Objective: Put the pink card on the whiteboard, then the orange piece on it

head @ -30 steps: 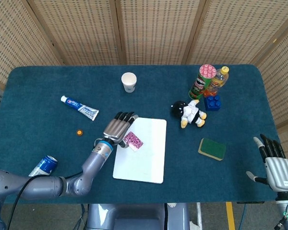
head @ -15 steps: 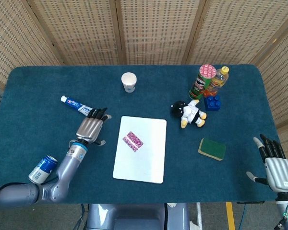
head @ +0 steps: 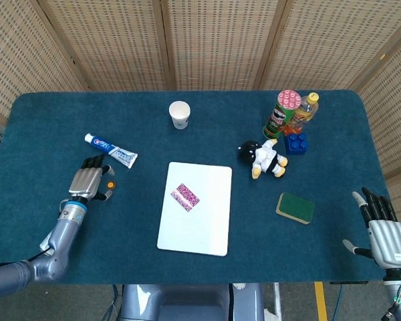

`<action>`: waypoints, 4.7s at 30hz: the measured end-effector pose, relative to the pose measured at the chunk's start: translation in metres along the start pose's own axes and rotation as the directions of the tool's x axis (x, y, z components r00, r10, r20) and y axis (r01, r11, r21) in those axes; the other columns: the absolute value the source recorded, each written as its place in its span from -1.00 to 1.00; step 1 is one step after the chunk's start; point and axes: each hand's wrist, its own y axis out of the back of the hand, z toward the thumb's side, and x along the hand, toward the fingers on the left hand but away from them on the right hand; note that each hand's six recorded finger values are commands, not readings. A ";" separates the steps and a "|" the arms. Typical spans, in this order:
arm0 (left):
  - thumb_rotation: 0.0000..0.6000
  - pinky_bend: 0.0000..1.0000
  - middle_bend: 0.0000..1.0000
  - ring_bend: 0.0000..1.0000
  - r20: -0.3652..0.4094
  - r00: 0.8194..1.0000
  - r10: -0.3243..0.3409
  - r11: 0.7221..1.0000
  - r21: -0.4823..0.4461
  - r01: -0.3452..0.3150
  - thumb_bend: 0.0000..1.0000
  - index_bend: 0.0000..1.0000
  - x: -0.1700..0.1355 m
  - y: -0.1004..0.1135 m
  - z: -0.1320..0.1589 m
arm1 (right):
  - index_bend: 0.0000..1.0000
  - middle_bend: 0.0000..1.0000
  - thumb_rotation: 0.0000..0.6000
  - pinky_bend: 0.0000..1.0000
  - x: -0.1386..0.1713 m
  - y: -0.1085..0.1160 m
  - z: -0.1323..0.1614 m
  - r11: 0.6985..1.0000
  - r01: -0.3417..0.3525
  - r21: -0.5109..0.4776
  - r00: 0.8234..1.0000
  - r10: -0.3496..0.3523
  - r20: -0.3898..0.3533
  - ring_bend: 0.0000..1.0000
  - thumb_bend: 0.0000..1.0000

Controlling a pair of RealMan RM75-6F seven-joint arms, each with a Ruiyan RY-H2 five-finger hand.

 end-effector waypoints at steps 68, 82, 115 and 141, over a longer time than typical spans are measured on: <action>1.00 -1.00 -1.00 -1.00 -0.053 0.998 -0.021 1.000 -0.016 0.020 -0.36 0.08 0.024 -0.018 -0.016 | -1.00 -1.00 1.00 -1.00 0.000 0.000 0.000 1.000 -0.001 -0.002 1.000 0.001 0.000 -1.00 -1.00; 1.00 -1.00 -1.00 -1.00 0.016 1.000 0.009 1.000 -0.015 -0.009 -0.39 0.08 0.017 0.006 0.011 | -1.00 -1.00 1.00 -1.00 0.000 0.000 0.000 1.000 -0.002 -0.002 1.000 0.002 0.001 -1.00 -1.00; 1.00 -1.00 -1.00 -1.00 0.302 0.952 -0.058 0.988 0.151 0.012 -0.40 0.08 0.011 -0.012 0.232 | -1.00 -1.00 1.00 -1.00 -0.001 0.000 -0.003 1.000 -0.004 -0.010 1.000 0.004 0.006 -1.00 -1.00; 1.00 -1.00 -1.00 -1.00 0.259 0.962 -0.083 0.981 0.189 0.033 -0.49 -0.72 0.022 -0.032 0.234 | -1.00 -1.00 1.00 -1.00 0.000 0.001 -0.004 1.000 -0.006 -0.017 1.000 0.006 0.005 -1.00 -1.00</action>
